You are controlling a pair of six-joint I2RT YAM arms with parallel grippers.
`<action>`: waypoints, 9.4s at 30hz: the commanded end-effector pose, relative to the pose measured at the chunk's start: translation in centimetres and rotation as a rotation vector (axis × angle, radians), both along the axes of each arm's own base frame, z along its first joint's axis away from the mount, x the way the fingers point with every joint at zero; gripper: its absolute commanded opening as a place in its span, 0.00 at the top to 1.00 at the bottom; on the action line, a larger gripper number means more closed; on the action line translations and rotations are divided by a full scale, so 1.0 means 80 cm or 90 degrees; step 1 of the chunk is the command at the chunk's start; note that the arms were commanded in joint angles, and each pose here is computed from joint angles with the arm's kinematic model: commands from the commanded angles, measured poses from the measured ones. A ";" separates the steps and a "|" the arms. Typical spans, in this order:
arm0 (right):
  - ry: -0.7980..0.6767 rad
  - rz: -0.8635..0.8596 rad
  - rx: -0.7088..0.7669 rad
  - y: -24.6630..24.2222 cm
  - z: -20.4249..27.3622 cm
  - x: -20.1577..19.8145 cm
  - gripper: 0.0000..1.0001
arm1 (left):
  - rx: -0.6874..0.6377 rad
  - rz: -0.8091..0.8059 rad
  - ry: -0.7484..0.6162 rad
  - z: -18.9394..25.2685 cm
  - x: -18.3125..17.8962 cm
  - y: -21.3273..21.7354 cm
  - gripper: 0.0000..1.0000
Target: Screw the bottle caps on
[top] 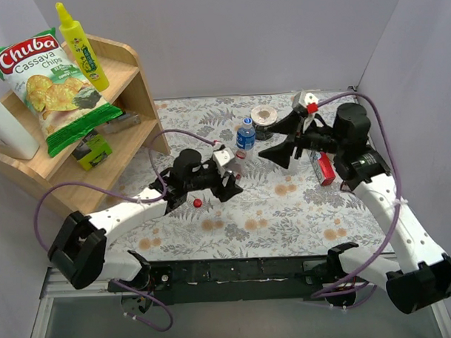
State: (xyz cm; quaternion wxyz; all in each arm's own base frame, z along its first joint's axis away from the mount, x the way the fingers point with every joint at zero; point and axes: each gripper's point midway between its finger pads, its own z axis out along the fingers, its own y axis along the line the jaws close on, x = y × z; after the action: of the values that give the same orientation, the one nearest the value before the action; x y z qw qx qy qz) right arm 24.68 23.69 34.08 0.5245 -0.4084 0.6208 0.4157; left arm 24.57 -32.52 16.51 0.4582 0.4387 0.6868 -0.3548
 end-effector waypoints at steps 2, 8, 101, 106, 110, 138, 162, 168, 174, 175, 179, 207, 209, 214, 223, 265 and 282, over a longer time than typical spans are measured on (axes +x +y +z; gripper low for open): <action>-0.123 0.103 -0.019 0.000 0.022 -0.030 0.13 | -0.012 -0.027 -0.052 0.046 -0.003 0.043 0.97; -0.130 0.197 -0.131 0.043 -0.056 -0.007 0.33 | -0.028 -0.042 -0.150 0.129 -0.003 0.065 1.00; -0.210 0.272 -0.253 0.051 0.030 -0.111 0.78 | -0.056 -0.229 -0.176 0.043 -0.094 0.074 1.00; -0.229 0.331 -0.216 0.066 0.034 -0.121 0.75 | -0.072 -0.242 -0.192 0.028 -0.107 0.052 1.00; -0.241 0.373 -0.208 0.074 0.028 -0.131 0.75 | -0.073 -0.241 -0.214 0.031 -0.104 0.047 1.00; -0.281 0.458 -0.287 0.103 -0.029 -0.154 0.75 | -0.115 -0.208 -0.273 0.072 -0.095 0.045 1.00; -0.189 0.382 -0.300 0.092 -0.042 -0.138 0.77 | -0.159 -0.145 -0.288 0.084 -0.083 0.049 1.00; -0.139 0.366 -0.304 0.093 -0.049 -0.139 0.77 | -0.184 -0.108 -0.278 0.100 -0.072 0.046 1.00; -0.046 0.296 -0.331 0.093 -0.060 -0.126 0.78 | -0.191 -0.045 -0.263 0.105 -0.053 0.051 1.00; -0.022 0.291 -0.343 0.090 -0.062 -0.127 0.78 | -0.191 -0.041 -0.265 0.105 -0.052 0.051 1.00; 0.049 0.266 -0.388 0.088 -0.079 -0.121 0.78 | -0.201 -0.008 -0.251 0.105 -0.044 0.054 1.00; 0.220 0.197 -0.423 0.106 -0.103 -0.110 0.80 | -0.193 0.087 -0.182 0.099 -0.007 0.054 1.00; 0.212 0.191 -0.426 0.106 -0.104 -0.105 0.78 | -0.186 0.072 -0.187 0.094 -0.012 0.053 1.00; 0.190 0.198 -0.426 0.108 -0.101 -0.102 0.71 | -0.154 0.065 -0.190 0.064 -0.018 0.060 1.00; 0.162 0.207 -0.415 0.110 -0.086 -0.099 0.50 | -0.131 0.072 -0.161 0.029 -0.025 0.068 1.00; -0.363 0.571 -0.409 0.086 -0.065 -0.164 0.40 | 0.016 -0.270 -0.148 -0.009 -0.108 0.055 1.00; -0.356 0.591 -0.459 0.083 -0.093 -0.160 0.55 | 0.008 -0.269 -0.159 -0.003 -0.107 0.054 1.00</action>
State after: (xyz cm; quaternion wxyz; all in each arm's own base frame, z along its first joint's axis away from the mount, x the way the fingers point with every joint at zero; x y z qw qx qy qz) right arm 12.10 30.77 27.41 0.2767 -0.8719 0.3210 0.2452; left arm 15.80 -27.76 14.14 0.4296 0.6116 0.5454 -0.3793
